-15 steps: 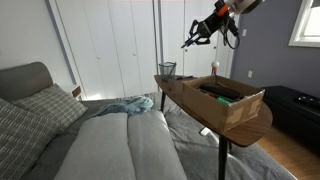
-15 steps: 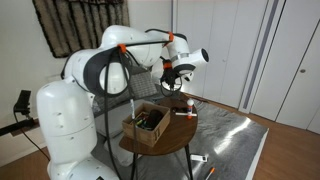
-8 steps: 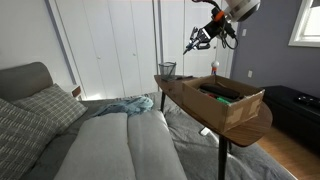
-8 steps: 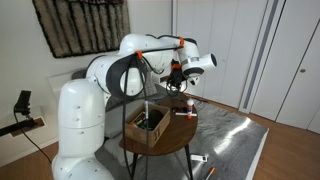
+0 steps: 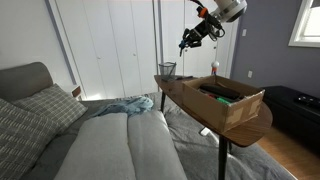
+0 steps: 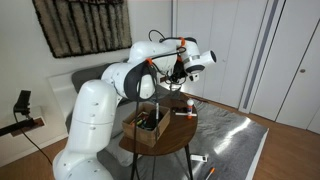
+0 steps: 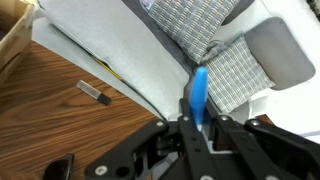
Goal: Put one blue pen from the box in the grey basket.
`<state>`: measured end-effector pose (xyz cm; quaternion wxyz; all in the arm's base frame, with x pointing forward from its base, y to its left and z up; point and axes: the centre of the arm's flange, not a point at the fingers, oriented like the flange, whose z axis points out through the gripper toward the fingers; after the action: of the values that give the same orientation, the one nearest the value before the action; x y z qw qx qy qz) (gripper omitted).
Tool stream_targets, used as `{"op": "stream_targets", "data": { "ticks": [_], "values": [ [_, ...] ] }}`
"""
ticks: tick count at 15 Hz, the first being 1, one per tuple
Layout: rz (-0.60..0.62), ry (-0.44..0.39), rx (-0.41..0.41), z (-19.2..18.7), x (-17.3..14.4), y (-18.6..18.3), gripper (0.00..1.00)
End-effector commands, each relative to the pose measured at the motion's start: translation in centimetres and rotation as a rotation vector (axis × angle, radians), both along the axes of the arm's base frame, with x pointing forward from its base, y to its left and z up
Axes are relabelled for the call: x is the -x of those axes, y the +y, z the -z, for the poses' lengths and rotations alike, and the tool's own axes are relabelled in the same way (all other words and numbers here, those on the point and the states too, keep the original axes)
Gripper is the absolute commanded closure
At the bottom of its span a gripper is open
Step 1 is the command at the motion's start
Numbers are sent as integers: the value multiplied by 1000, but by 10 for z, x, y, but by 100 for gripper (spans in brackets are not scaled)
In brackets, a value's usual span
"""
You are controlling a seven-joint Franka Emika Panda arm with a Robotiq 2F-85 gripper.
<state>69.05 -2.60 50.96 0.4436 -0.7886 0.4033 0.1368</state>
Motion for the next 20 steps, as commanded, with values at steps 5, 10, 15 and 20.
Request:
{"op": "stream_targets", "data": {
  "ticks": [5, 10, 15, 20],
  "values": [
    [-4, -26, -74, 3, -102, 43, 96],
    [34, 48, -131, 31, -121, 50, 96],
    [80, 124, -169, 45, -127, 48, 38],
    [-28, 20, -25, -10, -58, 63, 4]
  ]
}}
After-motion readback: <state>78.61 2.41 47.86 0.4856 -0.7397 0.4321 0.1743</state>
